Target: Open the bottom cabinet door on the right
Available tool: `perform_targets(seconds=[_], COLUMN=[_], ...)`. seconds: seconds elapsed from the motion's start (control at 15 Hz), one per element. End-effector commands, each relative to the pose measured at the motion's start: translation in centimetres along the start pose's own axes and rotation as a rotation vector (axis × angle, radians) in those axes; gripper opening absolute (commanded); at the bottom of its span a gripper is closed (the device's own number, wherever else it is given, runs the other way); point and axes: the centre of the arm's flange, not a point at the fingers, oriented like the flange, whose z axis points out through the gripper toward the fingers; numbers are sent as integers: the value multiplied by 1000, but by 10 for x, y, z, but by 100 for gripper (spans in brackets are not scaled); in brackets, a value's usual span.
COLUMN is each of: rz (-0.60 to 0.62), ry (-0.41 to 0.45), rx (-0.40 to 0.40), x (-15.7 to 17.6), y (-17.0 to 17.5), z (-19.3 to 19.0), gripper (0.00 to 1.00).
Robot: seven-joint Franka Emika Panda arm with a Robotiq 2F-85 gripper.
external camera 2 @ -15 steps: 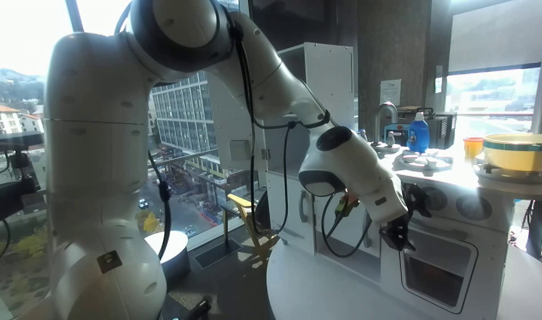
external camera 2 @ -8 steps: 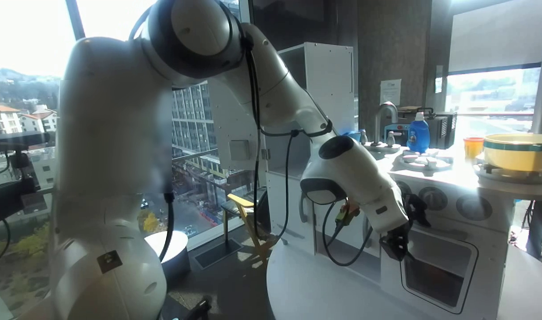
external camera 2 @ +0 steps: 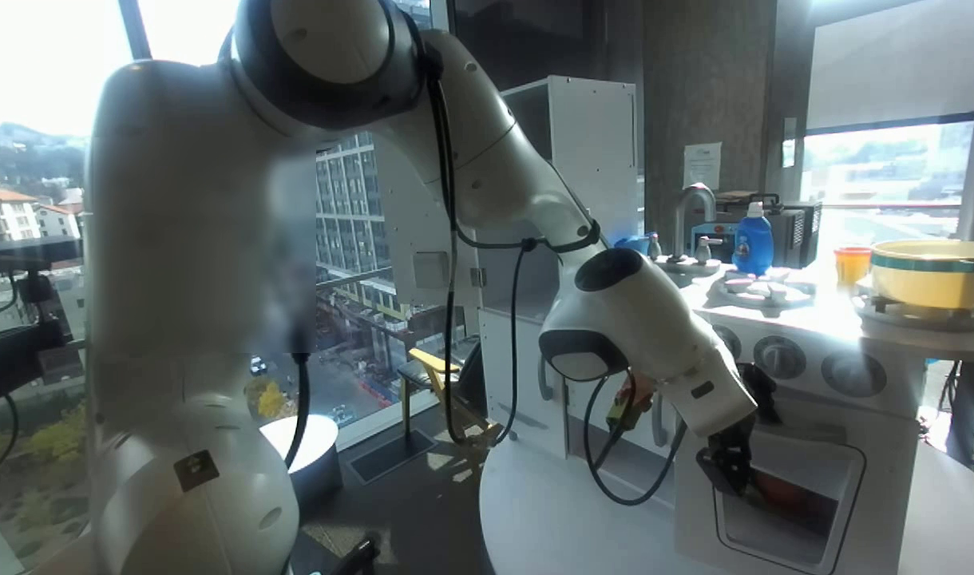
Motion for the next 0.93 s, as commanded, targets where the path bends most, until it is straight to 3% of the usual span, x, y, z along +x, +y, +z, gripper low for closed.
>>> perform_targets(seconds=[0.0, 0.2, 0.4, 0.87], rz=[31, 19, 24, 49], ry=[-5, -55, -136, -255], rx=[35, 17, 98, 63], x=[62, 86, 101, 119], y=[-5, -1, -8, -10], z=[-46, -53, -57, -62], gripper=[100, 100, 100, 100])
